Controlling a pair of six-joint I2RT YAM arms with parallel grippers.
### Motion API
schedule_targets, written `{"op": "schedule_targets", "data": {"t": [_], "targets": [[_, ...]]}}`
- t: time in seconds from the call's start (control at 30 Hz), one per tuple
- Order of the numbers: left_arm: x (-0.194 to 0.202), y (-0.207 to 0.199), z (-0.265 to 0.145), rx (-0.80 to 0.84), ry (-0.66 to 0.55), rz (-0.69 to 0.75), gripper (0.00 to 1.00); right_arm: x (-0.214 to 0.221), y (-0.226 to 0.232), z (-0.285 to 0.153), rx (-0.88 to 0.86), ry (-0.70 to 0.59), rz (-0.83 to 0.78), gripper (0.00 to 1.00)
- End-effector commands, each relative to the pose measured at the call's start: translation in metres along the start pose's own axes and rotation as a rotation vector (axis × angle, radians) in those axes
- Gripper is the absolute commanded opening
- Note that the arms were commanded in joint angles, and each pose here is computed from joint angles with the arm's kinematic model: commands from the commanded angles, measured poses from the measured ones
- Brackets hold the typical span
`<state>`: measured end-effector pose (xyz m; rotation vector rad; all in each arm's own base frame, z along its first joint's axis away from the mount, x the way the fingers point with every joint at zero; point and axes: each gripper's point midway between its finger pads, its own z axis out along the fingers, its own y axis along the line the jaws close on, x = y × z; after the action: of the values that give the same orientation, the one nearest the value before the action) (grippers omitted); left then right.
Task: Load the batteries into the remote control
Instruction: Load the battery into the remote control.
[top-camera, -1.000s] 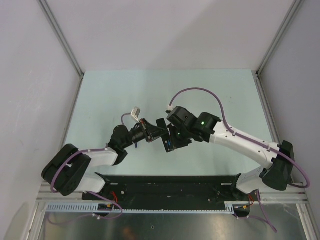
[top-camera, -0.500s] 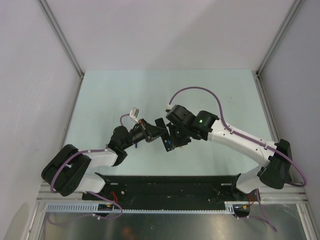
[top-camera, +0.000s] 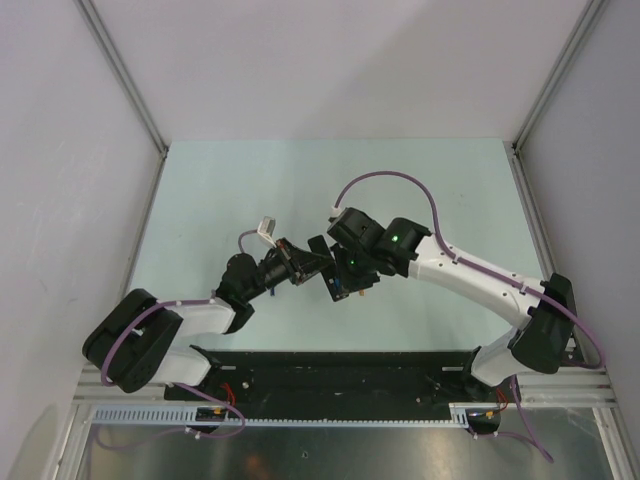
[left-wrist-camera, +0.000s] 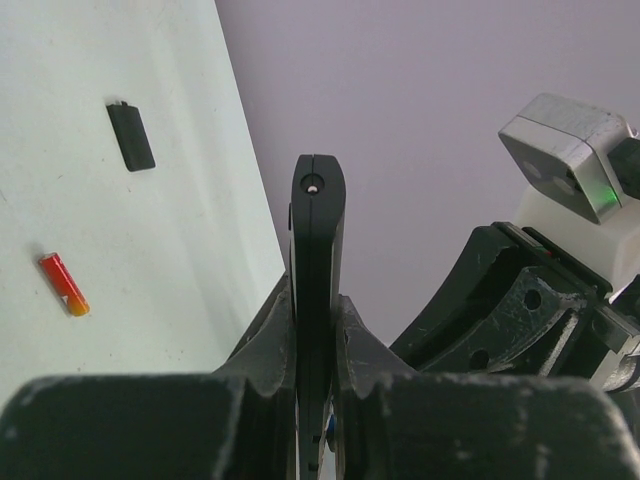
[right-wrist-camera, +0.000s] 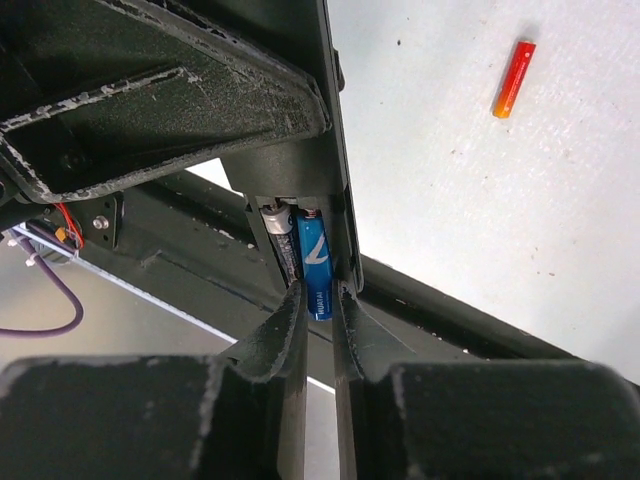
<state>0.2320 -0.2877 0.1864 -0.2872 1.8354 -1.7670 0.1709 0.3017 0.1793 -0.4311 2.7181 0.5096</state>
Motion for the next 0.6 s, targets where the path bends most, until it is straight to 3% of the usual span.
{"op": "schedule_targets", "data": {"t": [0.0,0.57], "targets": [[0.004,-0.030,-0.003,0.112,0.017,0.009,0.00,-0.014,-0.022,-0.003,0.108,-0.040,0.010,0.17],[0.004,-0.025,-0.003,0.097,0.016,-0.006,0.00,-0.024,-0.016,-0.014,0.083,-0.083,0.019,0.32]]}}
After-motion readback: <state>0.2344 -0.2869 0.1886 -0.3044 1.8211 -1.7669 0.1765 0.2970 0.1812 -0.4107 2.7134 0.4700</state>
